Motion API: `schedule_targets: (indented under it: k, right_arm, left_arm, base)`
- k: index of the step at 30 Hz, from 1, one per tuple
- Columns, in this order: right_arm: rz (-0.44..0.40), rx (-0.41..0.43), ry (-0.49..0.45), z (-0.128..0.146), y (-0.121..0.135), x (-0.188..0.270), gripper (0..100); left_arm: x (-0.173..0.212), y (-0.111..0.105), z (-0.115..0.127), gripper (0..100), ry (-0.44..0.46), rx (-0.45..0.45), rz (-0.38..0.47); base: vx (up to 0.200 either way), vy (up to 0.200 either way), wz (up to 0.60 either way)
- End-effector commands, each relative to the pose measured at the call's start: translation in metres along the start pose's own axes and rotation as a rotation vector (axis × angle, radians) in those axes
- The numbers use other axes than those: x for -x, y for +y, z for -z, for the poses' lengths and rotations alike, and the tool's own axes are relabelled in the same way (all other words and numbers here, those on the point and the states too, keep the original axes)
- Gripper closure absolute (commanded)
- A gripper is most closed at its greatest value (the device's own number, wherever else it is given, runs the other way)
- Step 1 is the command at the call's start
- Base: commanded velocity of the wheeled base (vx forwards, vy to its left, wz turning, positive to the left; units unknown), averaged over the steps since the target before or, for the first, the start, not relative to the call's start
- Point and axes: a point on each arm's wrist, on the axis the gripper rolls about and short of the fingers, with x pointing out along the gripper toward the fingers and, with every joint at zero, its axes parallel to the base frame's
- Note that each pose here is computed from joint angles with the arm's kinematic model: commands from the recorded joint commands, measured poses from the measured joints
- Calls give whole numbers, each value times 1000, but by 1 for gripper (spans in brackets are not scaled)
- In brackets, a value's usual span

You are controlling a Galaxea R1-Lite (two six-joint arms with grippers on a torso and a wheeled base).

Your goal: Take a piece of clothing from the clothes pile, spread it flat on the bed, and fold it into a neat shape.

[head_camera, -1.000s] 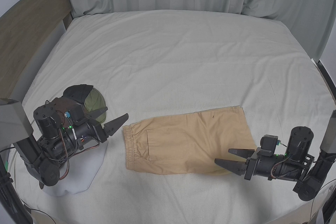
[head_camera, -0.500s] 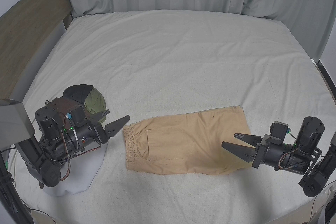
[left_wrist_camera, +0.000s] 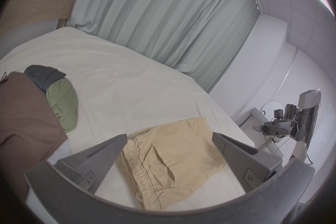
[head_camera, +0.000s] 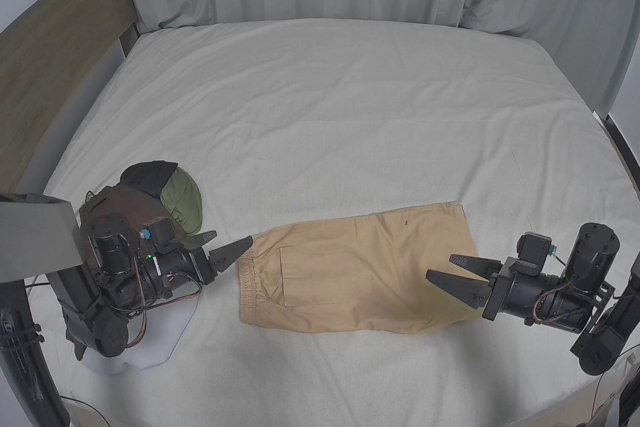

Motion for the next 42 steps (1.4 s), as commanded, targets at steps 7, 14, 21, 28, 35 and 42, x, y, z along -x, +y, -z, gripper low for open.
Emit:
schedule_targets:
  k: [7,14,21,28,35,42]
  right_arm:
    - [6,-8,16,4,-2,-1,0]
    - [9,-12,24,5,-3,-2,0]
    - [14,-17,32,7,-4,-3,0]
    - [16,-18,34,8,-5,-3,0]
    - [19,-22,46,11,-6,-4,0]
    - [21,-26,53,12,-7,-5,0]
  left_arm:
    - [-12,17,25,0,69,40,-31]
    - [-16,27,39,0,103,64,-55]
    - [-21,33,50,0,127,75,-67]
    - [-27,40,65,0,159,104,-75]
    - [-34,42,66,0,147,195,-80]
    - [-42,48,75,0,149,229,-100]
  base:
    - [0,0,0]
    - [0,0,0]
    - [0,0,0]
    - [0,0,0]
    - [0,0,0]
    - [0,0,0]
